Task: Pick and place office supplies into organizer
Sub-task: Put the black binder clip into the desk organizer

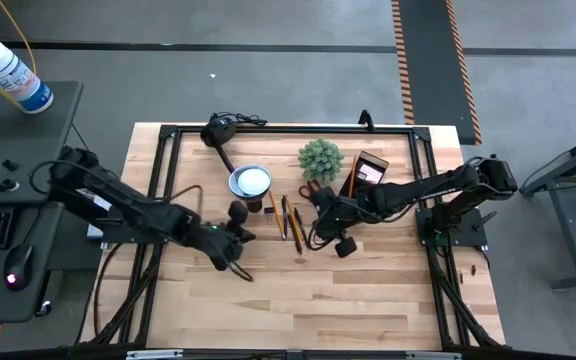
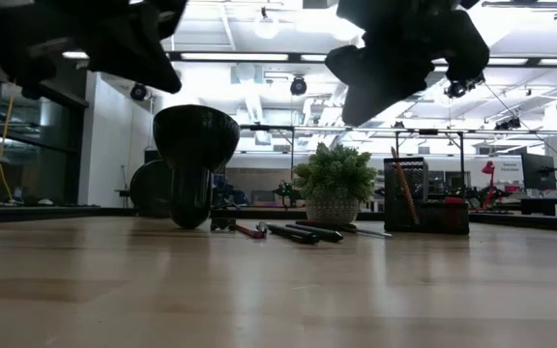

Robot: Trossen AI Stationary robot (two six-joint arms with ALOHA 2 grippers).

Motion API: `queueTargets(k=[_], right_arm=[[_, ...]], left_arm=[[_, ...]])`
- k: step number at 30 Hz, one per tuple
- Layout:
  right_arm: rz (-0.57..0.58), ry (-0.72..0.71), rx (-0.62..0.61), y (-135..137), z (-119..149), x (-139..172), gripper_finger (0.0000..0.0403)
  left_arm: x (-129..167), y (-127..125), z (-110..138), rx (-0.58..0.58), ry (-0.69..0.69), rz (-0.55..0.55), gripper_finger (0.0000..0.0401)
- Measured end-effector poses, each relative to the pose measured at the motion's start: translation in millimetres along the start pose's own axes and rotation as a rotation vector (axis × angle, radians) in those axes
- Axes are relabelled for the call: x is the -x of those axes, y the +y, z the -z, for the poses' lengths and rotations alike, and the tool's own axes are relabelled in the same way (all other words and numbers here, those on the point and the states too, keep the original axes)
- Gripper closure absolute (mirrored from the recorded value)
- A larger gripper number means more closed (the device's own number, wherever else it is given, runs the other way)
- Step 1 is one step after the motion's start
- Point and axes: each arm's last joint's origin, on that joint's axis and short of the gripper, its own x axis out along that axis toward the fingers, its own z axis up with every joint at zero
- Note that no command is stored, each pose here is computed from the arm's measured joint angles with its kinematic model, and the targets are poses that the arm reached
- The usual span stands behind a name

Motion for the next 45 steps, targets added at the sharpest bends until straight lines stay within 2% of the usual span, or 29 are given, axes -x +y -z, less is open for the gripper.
queueTargets(k=[5,14,20,23,29,35,40,45], right_arm=[[-0.032,0.021,-0.007,1.7,2.6,0.1,0.0329],[-0.095,0.112,-0.011,6.2,12.5,7.3,0.0329],[-0.117,0.112,-0.069,8.8,18.7,30.1,0.0329],[-0.103,0.086,-0.1,12.6,30.0,44.7,0.0329],[-0.01,-0.064,-0.171,19.1,52.7,73.2,0.0329],[0.052,-0.2,-0.197,24.7,70.2,91.5,0.0329],[0.073,-0.238,-0.196,29.3,82.8,91.8,0.0329],[0.073,-0.208,-0.216,33.2,92.6,81.9,0.0329]], left_arm=[[-17.6,18.5,-16.0,-0.166,0.179,0.01,0.04],[-55.4,34.0,-26.9,-0.442,0.31,0.123,0.04],[-72.5,36.5,-24.4,-0.499,0.369,0.24,0.04],[-82.1,37.3,-21.9,-0.533,0.385,0.275,0.04],[-96.2,43.7,-21.7,-0.56,0.395,0.319,0.04],[-112.6,49.5,-21.7,-0.565,0.401,0.412,0.04],[-127.0,47.7,-19.6,-0.611,0.466,0.48,0.04],[-138.1,41.2,-16.4,-0.647,0.529,0.515,0.04]])
